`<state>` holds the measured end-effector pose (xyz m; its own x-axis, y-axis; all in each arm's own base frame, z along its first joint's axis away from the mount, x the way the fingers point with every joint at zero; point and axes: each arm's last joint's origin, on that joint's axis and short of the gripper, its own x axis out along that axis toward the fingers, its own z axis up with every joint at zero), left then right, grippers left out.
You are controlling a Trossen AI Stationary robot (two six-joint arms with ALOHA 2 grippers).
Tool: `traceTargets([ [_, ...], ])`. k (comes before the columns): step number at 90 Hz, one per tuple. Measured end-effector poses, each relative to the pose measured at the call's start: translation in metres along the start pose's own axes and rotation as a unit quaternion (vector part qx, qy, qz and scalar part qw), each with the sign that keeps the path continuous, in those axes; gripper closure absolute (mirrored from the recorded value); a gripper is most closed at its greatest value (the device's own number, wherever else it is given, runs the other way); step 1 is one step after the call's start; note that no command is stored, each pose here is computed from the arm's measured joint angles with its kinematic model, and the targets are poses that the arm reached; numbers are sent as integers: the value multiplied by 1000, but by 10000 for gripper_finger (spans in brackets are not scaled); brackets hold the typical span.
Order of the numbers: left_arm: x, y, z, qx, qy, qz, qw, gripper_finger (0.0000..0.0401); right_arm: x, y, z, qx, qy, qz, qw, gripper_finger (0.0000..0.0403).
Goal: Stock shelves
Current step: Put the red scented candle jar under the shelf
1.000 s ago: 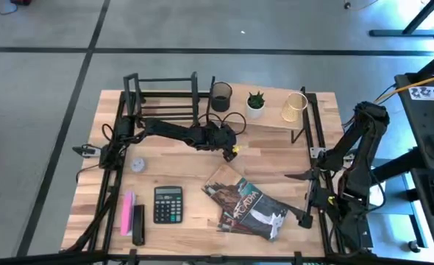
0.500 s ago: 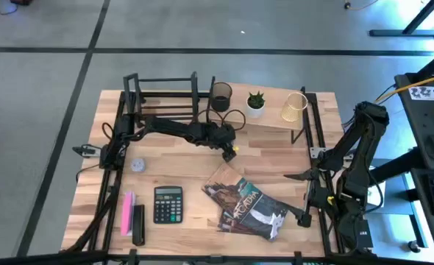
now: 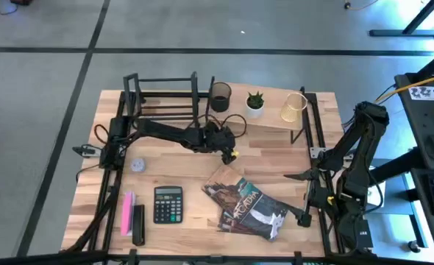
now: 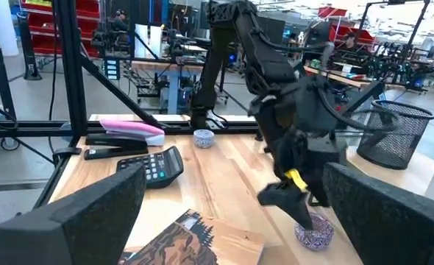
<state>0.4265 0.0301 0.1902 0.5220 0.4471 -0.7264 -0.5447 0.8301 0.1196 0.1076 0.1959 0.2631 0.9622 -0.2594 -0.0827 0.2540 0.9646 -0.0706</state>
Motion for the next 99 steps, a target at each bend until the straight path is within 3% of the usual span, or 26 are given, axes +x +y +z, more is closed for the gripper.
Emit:
traceTargets([
  [11, -15, -18, -6, 11, 0, -21, 1000, 85, 0, 0, 0, 11, 0, -1, 1000, 4],
  [24, -28, -52, -23, 42, 16, -80, 996, 85, 6, -5, -5, 52, 16, -5, 999, 4],
  [38, -23, -68, -49, 33, 28, -69, 997, 85, 26, -18, -19, 84, 90, -23, 992, 4],
  [52, -4, -68, -53, -44, -38, -52, 997, 90, 39, -24, -24, 90, 109, -56, 988, 4],
  [67, 23, -56, -58, -100, -60, -10, 993, 121, 42, -26, -24, 89, 109, -64, 988, 4],
  [99, 45, -29, -55, -130, -58, 55, 988, 227, 42, -25, -24, 91, 116, -59, 987, 4],
])
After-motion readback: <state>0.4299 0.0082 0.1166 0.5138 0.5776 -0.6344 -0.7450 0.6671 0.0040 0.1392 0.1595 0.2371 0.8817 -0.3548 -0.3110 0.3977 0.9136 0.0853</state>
